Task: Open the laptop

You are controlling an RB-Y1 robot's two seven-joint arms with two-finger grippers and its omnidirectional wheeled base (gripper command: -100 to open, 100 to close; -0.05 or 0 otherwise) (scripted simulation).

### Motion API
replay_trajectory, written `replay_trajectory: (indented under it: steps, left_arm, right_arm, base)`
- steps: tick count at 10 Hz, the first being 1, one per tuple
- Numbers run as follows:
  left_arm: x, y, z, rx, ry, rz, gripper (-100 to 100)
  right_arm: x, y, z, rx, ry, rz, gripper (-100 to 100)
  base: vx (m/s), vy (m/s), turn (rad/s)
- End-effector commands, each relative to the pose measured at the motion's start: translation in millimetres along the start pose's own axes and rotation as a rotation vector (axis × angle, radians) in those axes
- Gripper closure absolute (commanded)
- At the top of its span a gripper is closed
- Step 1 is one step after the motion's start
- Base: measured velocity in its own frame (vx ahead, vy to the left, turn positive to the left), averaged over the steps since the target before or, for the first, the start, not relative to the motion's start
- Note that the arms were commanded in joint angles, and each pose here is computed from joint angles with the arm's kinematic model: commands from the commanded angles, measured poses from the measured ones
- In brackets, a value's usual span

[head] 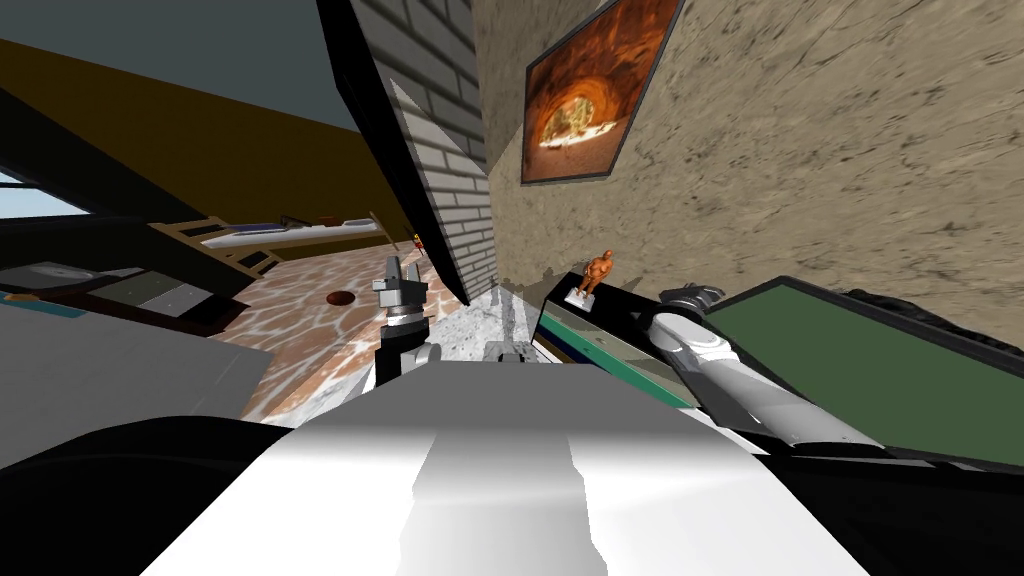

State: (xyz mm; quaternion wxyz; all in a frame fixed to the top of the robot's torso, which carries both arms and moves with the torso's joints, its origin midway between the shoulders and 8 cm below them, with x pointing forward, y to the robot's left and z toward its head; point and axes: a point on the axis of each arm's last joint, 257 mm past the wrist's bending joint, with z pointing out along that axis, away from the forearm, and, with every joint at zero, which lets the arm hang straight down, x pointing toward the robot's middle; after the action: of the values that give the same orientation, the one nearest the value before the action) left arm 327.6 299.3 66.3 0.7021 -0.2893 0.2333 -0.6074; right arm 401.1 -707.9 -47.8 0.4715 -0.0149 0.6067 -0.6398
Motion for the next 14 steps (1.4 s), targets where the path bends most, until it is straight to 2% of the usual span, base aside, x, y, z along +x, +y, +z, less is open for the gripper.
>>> replay_trajectory:
  steps: [1, 2, 3, 4, 6, 7, 8, 11, 12, 14]
  left_arm:
    - [0.0, 0.0, 0.0, 0.0, 0.0, 0.0, 0]
    - [0.0, 0.0, 0.0, 0.0, 0.0, 0.0, 0]
    - [0.0, 0.0, 0.0, 0.0, 0.0, 0.0, 0]
    - [0.0, 0.0, 0.0, 0.0, 0.0, 0.0, 0]
    - [0.0, 0.0, 0.0, 0.0, 0.0, 0.0, 0]
    - [0.0, 0.0, 0.0, 0.0, 0.0, 0.0, 0]
    - [0.0, 0.0, 0.0, 0.0, 0.0, 0.0, 0]
    - [0.0, 0.0, 0.0, 0.0, 0.0, 0.0, 0]
    - [0.0, 0.0, 0.0, 0.0, 0.0, 0.0, 0]
    - [0.0, 0.0, 0.0, 0.0, 0.0, 0.0, 0]
  right_arm:
    - [-4.1, -1.4, -5.6, 0.028, -0.023, -0.025, 100]
    - [3.0, 5.5, -15.7, 0.045, -0.01, -0.023, 100]
    - [-3.5, 2.2, -16.0, 0.058, -0.034, -0.042, 100]
    - [3.9, 9.7, -26.5, 0.072, -0.017, -0.035, 100]
    - [-7.0, 4.8, -27.3, 0.094, -0.058, -0.065, 100]
    - [-3.5, 6.2, -26.6, 0.087, -0.047, -0.057, 100]
    - [-17.2, 8.9, -25.1, 0.061, -0.083, -0.045, -100]
    - [-32.5, 12.7, -24.3, 0.028, -0.123, -0.03, -100]
    - [-44.1, 15.9, -24.3, 0.002, -0.152, -0.019, -100]
    - [-55.9, 19.5, -24.9, -0.027, -0.182, -0.008, -100]
  base:
    - [-0.006, -0.003, -0.003]
    - [-0.012, -0.007, 0.076]
    - [-0.011, -0.007, 0.058]
    - [-0.012, -0.008, 0.078]
    - [-0.008, -0.004, 0.022]
    - [0.0, 0.0, 0.0]
    - [-0.138, -0.06, -0.007]
    - [-0.162, -0.105, -0.007]
    - [-0.163, -0.135, -0.01]
    - [-0.217, -0.114, -0.005]
